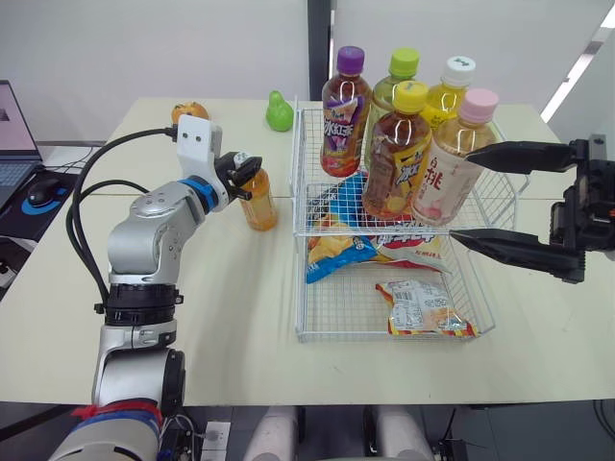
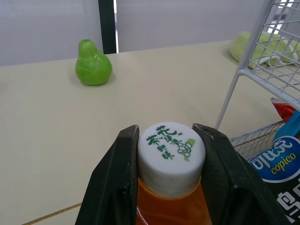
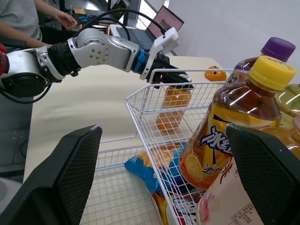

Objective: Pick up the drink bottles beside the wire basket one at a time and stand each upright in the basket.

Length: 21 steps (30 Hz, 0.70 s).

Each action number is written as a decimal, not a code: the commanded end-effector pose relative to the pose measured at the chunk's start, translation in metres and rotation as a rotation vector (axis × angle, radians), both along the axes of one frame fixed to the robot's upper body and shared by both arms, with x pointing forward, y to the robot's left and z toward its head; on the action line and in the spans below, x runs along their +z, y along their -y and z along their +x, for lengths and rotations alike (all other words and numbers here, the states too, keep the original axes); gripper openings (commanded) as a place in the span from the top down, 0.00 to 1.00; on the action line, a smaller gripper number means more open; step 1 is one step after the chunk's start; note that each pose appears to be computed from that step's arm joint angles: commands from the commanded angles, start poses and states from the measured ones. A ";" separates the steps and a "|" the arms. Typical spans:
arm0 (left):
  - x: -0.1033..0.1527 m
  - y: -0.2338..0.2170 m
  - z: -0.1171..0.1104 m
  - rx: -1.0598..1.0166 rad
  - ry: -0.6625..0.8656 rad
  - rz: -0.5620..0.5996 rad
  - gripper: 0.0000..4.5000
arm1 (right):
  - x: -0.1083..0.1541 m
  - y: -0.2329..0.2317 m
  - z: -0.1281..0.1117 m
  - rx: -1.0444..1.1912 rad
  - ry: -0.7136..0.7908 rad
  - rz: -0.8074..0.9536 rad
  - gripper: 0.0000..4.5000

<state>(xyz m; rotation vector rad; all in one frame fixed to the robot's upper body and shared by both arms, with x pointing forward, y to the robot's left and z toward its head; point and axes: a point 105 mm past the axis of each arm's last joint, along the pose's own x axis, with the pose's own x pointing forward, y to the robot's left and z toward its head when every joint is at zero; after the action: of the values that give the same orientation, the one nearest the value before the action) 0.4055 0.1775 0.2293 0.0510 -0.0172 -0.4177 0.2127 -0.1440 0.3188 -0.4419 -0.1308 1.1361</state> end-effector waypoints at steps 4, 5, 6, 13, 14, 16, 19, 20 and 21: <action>0.031 -0.004 -0.015 -0.043 0.108 0.028 0.70 | 0.010 0.005 -0.003 -0.018 0.063 0.000 0.00; 0.034 -0.007 -0.017 -0.044 0.116 0.035 0.70 | 0.010 0.005 -0.003 -0.020 0.065 0.000 0.00; 0.039 -0.009 -0.019 -0.051 0.127 0.041 0.70 | 0.010 0.006 -0.003 -0.023 0.066 0.000 0.00; 0.098 -0.027 -0.045 -0.185 0.202 0.079 0.70 | 0.010 0.017 -0.002 -0.058 0.077 -0.006 0.00; 0.104 -0.029 -0.048 -0.203 0.205 0.089 0.70 | 0.010 0.018 -0.003 -0.060 0.075 -0.005 0.00; 0.118 -0.036 -0.054 -0.236 0.212 0.095 0.70 | 0.010 0.022 -0.003 -0.067 0.071 -0.006 0.00; 0.150 -0.039 -0.070 -0.340 0.234 0.121 0.70 | 0.010 0.028 -0.001 -0.079 0.065 -0.002 0.00; 0.163 -0.038 -0.076 -0.380 0.248 0.122 0.70 | 0.009 0.030 0.000 -0.081 0.063 -0.002 0.00; 0.173 -0.035 -0.081 -0.414 0.258 0.119 0.70 | 0.008 0.031 0.001 -0.082 0.063 -0.003 0.00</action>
<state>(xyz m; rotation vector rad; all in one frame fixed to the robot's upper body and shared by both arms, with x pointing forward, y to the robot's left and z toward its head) 0.3462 0.2203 0.3677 0.1884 -0.1560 -0.7382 0.2160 -0.1709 0.3171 -0.4475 -0.1178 1.0644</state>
